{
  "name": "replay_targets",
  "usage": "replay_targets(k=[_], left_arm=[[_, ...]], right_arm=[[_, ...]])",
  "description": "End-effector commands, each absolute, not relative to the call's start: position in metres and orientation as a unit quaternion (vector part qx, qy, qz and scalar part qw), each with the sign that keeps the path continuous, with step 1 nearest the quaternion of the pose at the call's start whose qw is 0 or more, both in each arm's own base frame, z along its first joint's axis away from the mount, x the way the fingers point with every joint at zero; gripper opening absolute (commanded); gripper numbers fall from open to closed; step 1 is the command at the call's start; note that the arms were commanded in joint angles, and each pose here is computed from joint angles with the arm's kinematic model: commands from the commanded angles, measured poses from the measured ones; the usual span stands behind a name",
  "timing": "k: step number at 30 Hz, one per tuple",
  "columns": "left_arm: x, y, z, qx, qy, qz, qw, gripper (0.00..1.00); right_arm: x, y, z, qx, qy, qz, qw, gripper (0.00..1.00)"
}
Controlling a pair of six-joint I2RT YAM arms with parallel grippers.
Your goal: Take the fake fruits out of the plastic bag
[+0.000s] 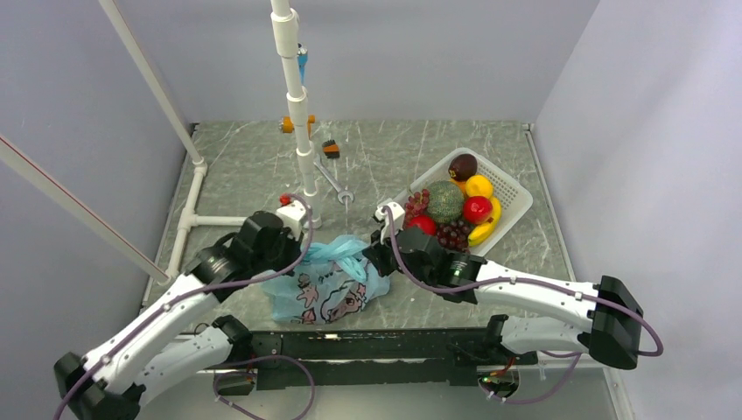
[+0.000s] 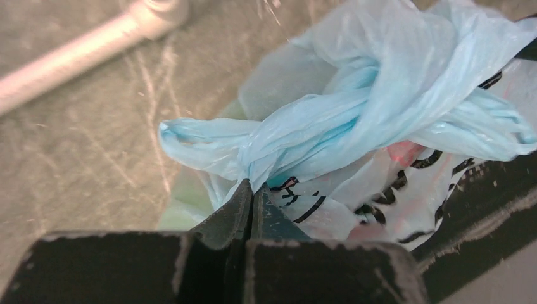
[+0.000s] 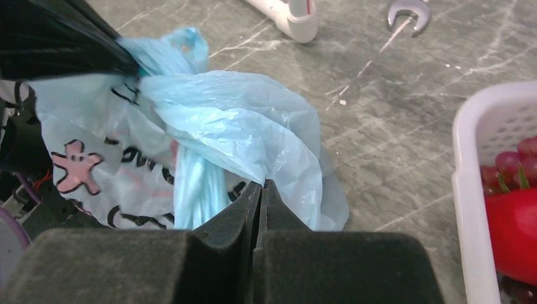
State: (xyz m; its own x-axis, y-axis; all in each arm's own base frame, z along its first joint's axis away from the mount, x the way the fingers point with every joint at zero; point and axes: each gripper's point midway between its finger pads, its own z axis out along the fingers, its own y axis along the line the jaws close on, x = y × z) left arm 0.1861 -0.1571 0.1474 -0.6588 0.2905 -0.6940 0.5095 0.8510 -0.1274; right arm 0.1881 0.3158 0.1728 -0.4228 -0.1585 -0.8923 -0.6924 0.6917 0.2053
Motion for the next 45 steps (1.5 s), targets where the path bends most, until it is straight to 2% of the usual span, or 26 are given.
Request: replay_targets(k=[1, 6, 10, 20, 25, 27, 30, 34, 36, 38, 39, 45], left_arm=[[0.207, -0.122, 0.190, 0.154, 0.859, -0.110, 0.476, 0.00], [0.200, -0.124, 0.207, 0.143, 0.816, -0.157, 0.537, 0.00], [0.200, -0.127, 0.201, 0.156, 0.832, -0.150, 0.511, 0.00], [0.197, -0.136, 0.193, 0.176, 0.843, -0.152, 0.485, 0.00], [0.194, -0.138, 0.196, 0.179, 0.838, -0.161, 0.490, 0.00], [0.193, -0.139, 0.197, 0.182, 0.837, -0.162, 0.490, 0.00], [0.190, -0.139, 0.197, 0.184, 0.836, -0.160, 0.492, 0.00], [0.187, -0.141, 0.199, 0.189, 0.833, -0.162, 0.495, 0.00], [0.186, -0.141, 0.199, 0.189, 0.833, -0.160, 0.495, 0.00], [0.187, -0.139, 0.198, 0.184, 0.834, -0.155, 0.496, 0.00], [0.188, -0.138, 0.198, 0.183, 0.835, -0.152, 0.497, 0.00], [0.192, -0.123, 0.200, 0.148, 0.841, -0.123, 0.505, 0.00]], right_arm=[[0.201, 0.295, 0.186, -0.195, 0.796, 0.280, 0.500, 0.00], [0.201, 0.291, 0.182, -0.170, 0.798, 0.303, 0.492, 0.05], [0.195, 0.310, 0.185, -0.212, 0.794, 0.322, 0.471, 0.11], [0.178, 0.349, 0.219, -0.320, 0.762, 0.293, 0.481, 0.54], [0.171, 0.374, 0.229, -0.355, 0.751, 0.238, 0.503, 0.78], [0.179, 0.379, 0.224, -0.358, 0.760, 0.207, 0.501, 0.83], [0.186, 0.389, 0.216, -0.364, 0.764, 0.185, 0.499, 0.83], [0.182, 0.401, 0.217, -0.364, 0.750, 0.221, 0.507, 0.79], [0.181, 0.403, 0.219, -0.358, 0.749, 0.231, 0.508, 0.69], [0.182, 0.401, 0.219, -0.350, 0.754, 0.228, 0.506, 0.55], [0.183, 0.399, 0.218, -0.346, 0.757, 0.224, 0.507, 0.52], [0.191, 0.369, 0.207, -0.323, 0.766, 0.187, 0.523, 0.45]])
